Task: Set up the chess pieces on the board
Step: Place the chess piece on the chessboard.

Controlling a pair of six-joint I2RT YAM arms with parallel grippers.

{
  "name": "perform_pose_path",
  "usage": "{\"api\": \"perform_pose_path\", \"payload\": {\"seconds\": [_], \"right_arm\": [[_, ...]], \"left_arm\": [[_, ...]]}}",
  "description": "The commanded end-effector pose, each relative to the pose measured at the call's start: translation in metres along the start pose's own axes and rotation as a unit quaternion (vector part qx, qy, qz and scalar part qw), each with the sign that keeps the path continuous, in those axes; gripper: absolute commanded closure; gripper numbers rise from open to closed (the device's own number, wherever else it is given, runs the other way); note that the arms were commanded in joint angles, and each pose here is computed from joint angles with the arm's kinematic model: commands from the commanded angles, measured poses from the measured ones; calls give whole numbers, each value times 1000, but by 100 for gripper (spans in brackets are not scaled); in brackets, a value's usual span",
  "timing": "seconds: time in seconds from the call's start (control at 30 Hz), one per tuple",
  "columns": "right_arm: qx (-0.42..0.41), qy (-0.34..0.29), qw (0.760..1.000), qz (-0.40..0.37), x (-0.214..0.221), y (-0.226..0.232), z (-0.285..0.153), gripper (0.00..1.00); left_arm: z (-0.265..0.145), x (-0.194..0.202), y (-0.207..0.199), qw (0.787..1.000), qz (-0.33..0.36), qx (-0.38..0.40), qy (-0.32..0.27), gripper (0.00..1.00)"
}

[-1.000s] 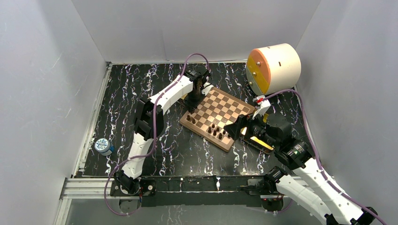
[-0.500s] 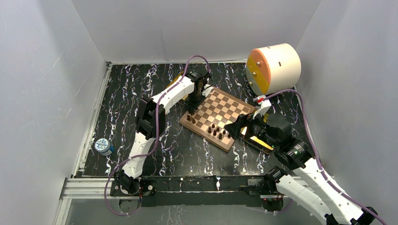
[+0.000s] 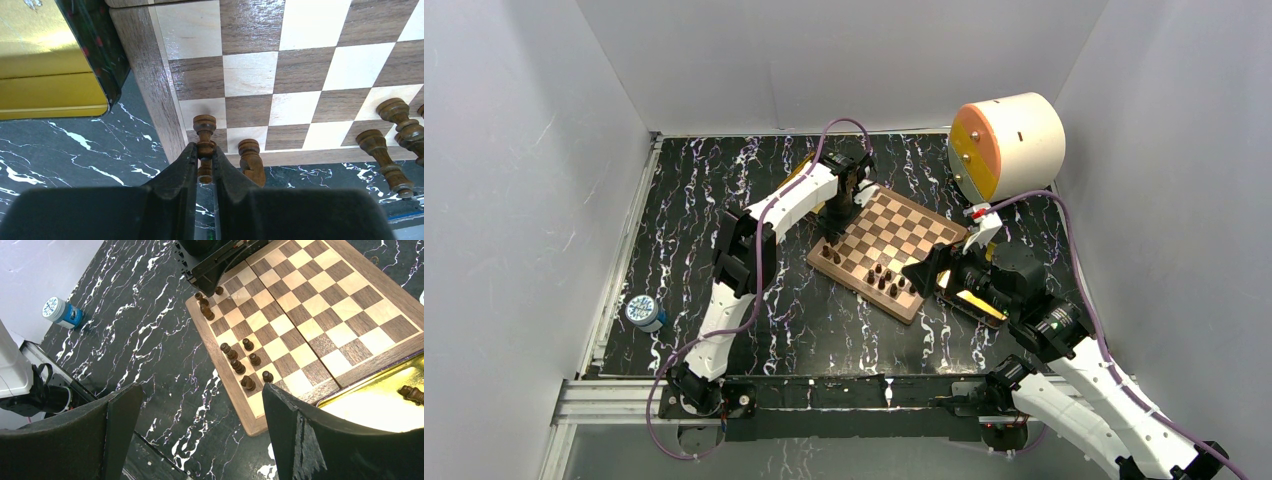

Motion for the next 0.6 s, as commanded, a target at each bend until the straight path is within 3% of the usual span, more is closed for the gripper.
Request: {"api": "perform_pose_path", "payload": {"seconds": [0.0,0.33,0.57], "right_arm": [[-3,-41,999,-7,-27,5,-8,1],[-6,-37,999,-5,-24,6,-6,1],[-3,-37,999,-6,-24,4,-6,1]], "left_arm": [[-8,-2,1,1000,3,2,-4,89],[-12,-5,1,1000,2,2,-14,82],[-16,-8,1,1000,0,3,-24,82]]}}
Point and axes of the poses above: each gripper's point midway between its finger pads, its own z axis out along the fingers, its own y axis along the line the jaws close on, x = y × z, the point moved 1 cm from there along -z, back along the fingers, and after that the axes turned 8 degrees about -z, right-handed, at the moved point
